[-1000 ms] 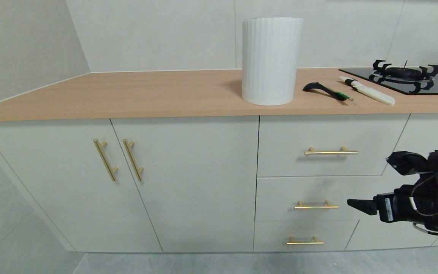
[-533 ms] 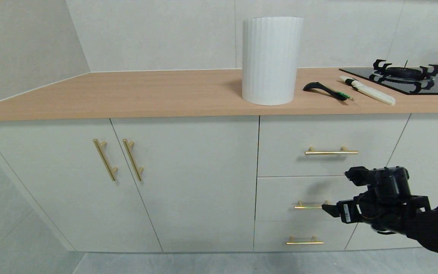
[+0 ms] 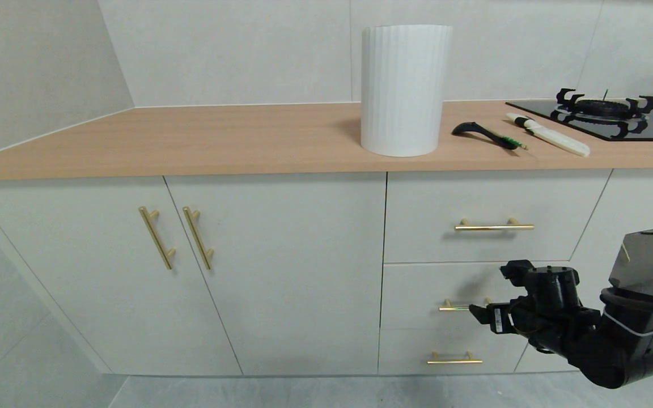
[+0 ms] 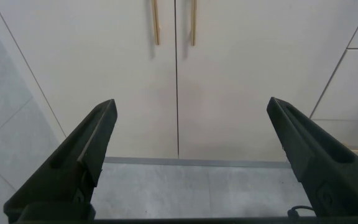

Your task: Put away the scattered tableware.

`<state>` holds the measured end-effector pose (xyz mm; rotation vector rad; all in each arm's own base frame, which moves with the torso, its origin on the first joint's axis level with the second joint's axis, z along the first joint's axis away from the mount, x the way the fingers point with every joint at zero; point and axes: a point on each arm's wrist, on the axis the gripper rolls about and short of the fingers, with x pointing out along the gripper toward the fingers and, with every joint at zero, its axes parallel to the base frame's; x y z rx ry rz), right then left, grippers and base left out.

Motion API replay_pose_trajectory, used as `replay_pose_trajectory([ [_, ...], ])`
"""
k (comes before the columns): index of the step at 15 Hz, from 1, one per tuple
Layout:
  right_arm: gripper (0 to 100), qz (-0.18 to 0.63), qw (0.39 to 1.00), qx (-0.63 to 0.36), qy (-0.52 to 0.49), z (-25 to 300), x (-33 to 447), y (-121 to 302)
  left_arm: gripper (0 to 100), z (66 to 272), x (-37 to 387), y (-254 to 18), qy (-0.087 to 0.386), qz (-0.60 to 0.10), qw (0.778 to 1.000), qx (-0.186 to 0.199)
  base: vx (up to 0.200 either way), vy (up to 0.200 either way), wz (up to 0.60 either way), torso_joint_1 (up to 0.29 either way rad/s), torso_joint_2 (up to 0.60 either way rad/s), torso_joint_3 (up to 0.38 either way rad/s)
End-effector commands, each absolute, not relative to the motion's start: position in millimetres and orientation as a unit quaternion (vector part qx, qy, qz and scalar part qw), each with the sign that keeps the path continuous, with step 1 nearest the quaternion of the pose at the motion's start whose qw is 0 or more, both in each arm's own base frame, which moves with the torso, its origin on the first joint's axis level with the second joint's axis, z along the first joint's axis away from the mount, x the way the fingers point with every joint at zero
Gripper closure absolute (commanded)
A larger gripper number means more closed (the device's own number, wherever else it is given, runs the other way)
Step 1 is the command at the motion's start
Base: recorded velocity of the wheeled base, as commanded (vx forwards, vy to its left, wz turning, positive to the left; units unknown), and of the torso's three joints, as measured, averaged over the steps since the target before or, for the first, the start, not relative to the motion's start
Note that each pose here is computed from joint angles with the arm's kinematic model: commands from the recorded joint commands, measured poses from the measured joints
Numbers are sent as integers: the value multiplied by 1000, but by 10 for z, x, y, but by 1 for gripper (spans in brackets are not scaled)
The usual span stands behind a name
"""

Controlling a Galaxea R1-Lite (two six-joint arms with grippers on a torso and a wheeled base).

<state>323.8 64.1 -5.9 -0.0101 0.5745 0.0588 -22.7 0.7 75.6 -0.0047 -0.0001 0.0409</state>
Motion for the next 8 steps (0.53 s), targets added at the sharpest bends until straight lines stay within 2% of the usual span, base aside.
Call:
replay_pose_trajectory([
  [1, 0, 20, 956, -2, 292, -199, 3291, 651, 0, 757, -227, 7, 0, 21, 1000, -2, 0, 0, 0, 0, 0, 0],
  [8, 0, -4, 964, -2, 268, -358, 3456, 679, 0, 756, -228, 7, -1, 21, 1000, -2, 0, 0, 0, 0, 0, 0],
])
